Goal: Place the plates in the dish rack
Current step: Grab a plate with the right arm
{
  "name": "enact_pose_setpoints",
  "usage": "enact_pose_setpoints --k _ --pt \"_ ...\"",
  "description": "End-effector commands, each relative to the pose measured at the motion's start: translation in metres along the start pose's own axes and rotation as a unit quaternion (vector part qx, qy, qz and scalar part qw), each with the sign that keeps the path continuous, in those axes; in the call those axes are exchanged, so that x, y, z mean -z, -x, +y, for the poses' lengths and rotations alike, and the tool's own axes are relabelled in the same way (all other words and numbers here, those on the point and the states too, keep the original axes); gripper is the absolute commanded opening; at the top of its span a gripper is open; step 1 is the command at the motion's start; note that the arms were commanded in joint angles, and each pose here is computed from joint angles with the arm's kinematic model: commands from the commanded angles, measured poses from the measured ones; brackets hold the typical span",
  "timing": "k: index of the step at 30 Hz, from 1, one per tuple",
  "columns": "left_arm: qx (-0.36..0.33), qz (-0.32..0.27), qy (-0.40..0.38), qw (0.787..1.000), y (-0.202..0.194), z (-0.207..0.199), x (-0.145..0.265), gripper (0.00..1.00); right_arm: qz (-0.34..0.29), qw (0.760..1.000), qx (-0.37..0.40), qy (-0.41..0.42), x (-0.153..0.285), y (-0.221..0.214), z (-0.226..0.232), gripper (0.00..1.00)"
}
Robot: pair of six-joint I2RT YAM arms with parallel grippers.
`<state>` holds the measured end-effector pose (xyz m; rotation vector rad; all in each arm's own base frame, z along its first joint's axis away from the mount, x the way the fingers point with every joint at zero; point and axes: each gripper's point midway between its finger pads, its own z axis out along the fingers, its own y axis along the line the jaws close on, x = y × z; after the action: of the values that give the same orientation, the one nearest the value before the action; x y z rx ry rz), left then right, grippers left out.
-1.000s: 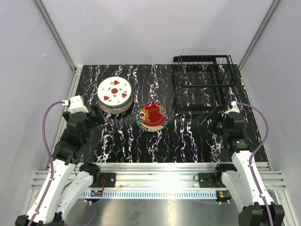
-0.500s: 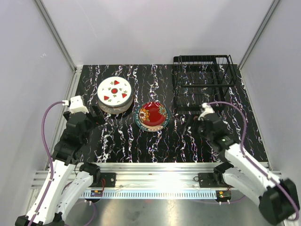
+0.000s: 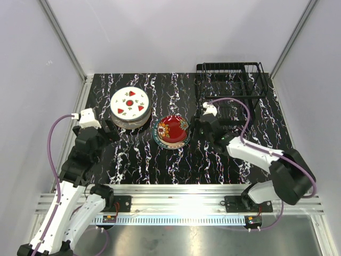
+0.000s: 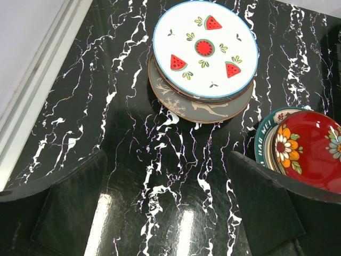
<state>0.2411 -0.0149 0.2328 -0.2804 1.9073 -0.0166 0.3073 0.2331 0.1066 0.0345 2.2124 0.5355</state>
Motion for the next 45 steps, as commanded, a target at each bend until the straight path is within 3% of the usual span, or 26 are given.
enact_pose_setpoints --k 1,4,10,12,13,20,32,34,38,45 --pt "0.011 -0.02 -0.027 0.999 0.013 -0.011 0.002 0.99 -0.046 0.999 -0.023 0.005 -0.018 0.028 0.018 0.64" --pt "0.011 -0.02 -0.032 0.999 0.013 -0.013 0.002 0.99 -0.039 0.998 -0.046 -0.004 -0.033 0.023 0.018 0.61" --pt "0.011 -0.019 -0.037 0.999 0.012 -0.015 0.002 0.99 -0.038 0.997 -0.06 -0.028 -0.052 0.023 0.016 0.43" --pt "0.012 -0.019 -0.041 0.999 0.013 -0.016 0.003 0.99 -0.04 0.997 -0.064 -0.027 -0.055 0.024 0.017 0.44" --pt "0.011 -0.017 -0.041 0.999 0.012 -0.017 0.002 0.99 -0.039 0.997 -0.065 -0.029 -0.058 0.024 0.017 0.5" --pt "0.011 -0.018 -0.044 0.999 0.012 -0.018 0.003 0.99 -0.022 0.996 -0.068 -0.049 -0.074 0.013 0.011 0.53" --pt "0.011 -0.021 -0.05 0.998 0.014 -0.019 0.005 0.99 -0.011 0.995 -0.079 -0.059 -0.083 0.004 0.008 0.38" --pt "0.013 -0.024 -0.051 0.998 0.015 -0.019 0.006 0.99 -0.012 0.995 -0.08 -0.063 -0.082 0.004 0.006 0.29" --pt "0.012 -0.023 -0.052 0.998 0.014 -0.02 0.006 0.99 -0.016 0.994 -0.073 -0.077 -0.077 0.008 0.002 0.2" --pt "0.012 -0.024 -0.05 0.998 0.014 -0.019 0.006 0.99 -0.026 0.994 -0.067 -0.083 -0.066 0.018 0.0 0.18"
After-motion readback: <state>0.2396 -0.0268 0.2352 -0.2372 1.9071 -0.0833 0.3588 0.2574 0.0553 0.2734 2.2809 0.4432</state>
